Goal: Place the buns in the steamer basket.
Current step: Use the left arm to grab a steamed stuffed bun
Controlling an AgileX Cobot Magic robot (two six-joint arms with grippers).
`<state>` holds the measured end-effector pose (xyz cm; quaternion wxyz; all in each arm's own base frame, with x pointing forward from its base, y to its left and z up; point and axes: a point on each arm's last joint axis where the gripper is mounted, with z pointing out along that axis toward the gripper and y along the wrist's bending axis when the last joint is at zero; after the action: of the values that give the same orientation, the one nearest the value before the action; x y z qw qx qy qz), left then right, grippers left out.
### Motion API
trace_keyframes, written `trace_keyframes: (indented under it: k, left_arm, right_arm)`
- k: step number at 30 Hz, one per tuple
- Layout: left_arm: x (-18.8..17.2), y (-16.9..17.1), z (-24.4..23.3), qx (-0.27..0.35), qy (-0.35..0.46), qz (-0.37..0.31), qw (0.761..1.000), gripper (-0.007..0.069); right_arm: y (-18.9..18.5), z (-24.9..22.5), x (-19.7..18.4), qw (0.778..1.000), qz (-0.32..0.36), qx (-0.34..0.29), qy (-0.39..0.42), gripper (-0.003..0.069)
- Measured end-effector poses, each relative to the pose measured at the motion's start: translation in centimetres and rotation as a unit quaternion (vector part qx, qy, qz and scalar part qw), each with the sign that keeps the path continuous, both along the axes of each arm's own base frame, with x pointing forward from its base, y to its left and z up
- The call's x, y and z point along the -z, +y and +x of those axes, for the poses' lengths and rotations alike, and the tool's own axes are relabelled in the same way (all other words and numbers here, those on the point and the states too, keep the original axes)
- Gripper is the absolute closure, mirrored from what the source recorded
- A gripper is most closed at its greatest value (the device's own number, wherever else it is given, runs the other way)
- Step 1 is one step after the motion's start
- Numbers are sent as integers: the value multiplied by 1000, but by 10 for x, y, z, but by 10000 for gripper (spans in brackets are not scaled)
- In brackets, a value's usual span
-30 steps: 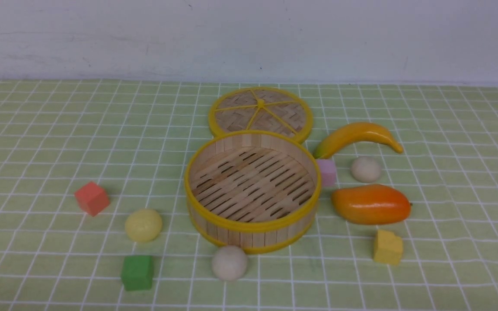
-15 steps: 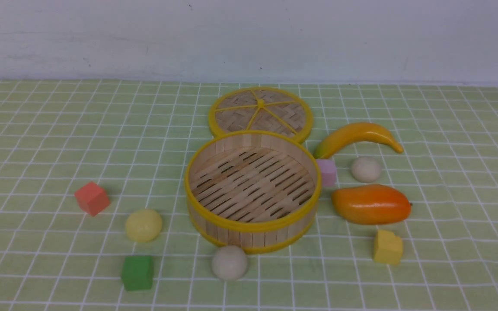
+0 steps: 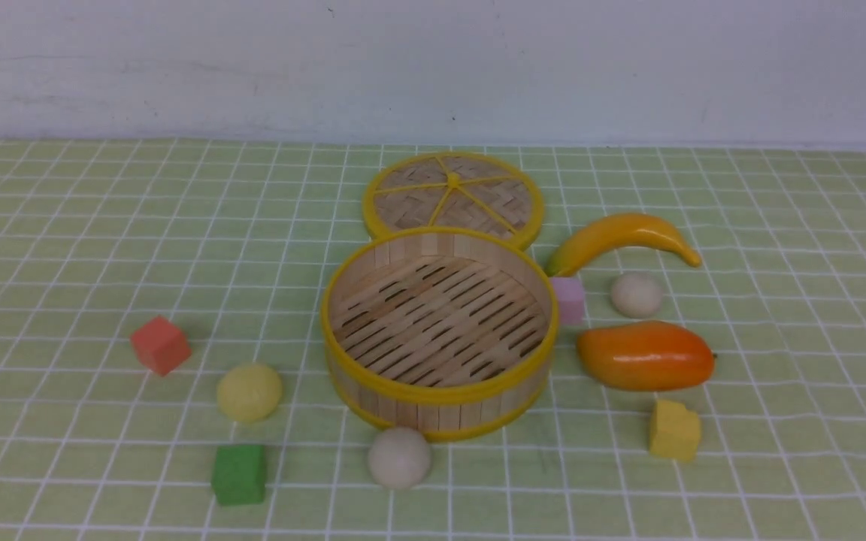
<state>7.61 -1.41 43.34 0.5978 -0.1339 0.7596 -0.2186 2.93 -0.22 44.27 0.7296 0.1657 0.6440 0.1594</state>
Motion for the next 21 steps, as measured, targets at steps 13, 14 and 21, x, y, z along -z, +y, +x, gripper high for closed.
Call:
trace_keyframes:
  k: [13,14,21]
  left_arm:
    - [42,-30,47,143,197,114,963,388]
    - [43,-31,49,143,199,112,963,388]
    - [72,-48,100,152,287,80,943,388]
  right_arm:
    - [19,76,62,971,-51,-108,205,420]
    - [21,78,64,968,-51,-117,215,420]
    - [49,101,104,873,-134,-277,379,420]
